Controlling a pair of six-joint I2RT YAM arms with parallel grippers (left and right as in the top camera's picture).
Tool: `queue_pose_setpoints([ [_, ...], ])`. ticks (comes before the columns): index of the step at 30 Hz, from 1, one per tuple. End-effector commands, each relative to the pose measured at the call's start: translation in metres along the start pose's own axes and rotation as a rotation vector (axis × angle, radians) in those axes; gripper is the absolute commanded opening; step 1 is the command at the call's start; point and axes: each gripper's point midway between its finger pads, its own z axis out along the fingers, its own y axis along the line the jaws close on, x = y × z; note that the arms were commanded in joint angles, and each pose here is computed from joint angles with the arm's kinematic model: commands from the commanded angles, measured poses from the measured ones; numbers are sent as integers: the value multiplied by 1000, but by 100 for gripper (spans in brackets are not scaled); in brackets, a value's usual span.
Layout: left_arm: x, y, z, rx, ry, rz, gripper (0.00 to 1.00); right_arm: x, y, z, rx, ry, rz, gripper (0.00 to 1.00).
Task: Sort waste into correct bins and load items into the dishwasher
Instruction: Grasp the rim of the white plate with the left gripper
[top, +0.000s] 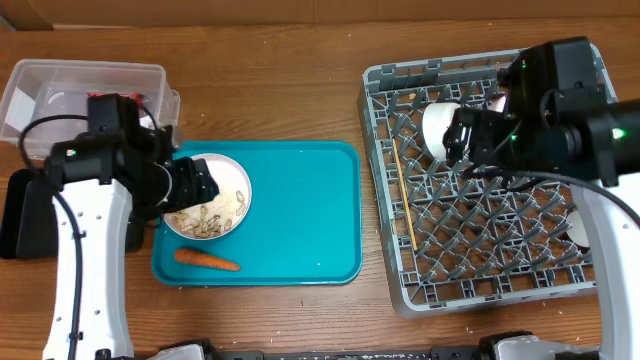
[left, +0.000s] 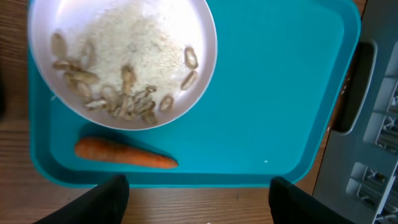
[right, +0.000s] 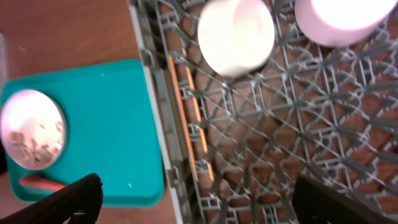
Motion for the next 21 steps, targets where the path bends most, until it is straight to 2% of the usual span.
queue_pose_setpoints([
  [1, 7, -17, 15, 16, 20, 62, 74, -2, -9, -5, 5, -13, -22, 100],
  [4, 5, -37, 25, 6, 1, 147, 75, -5, -30, -7, 37, -15, 45, 100],
  [9, 1, -60, 44, -62, -19, 207, 78, -6, -79, -14, 72, -13, 223, 100],
  [14, 5, -64, 71, -130, 40, 188, 77, 2, -116, -15, 111, 6, 357, 100],
  [17, 5, -62, 90, -158, 76, 157, 76, 7, -123, -3, 104, 33, 386, 100],
  [21, -4, -62, 112, -163, 86, 150, 70, 15, -126, 21, 91, 78, 396, 100],
])
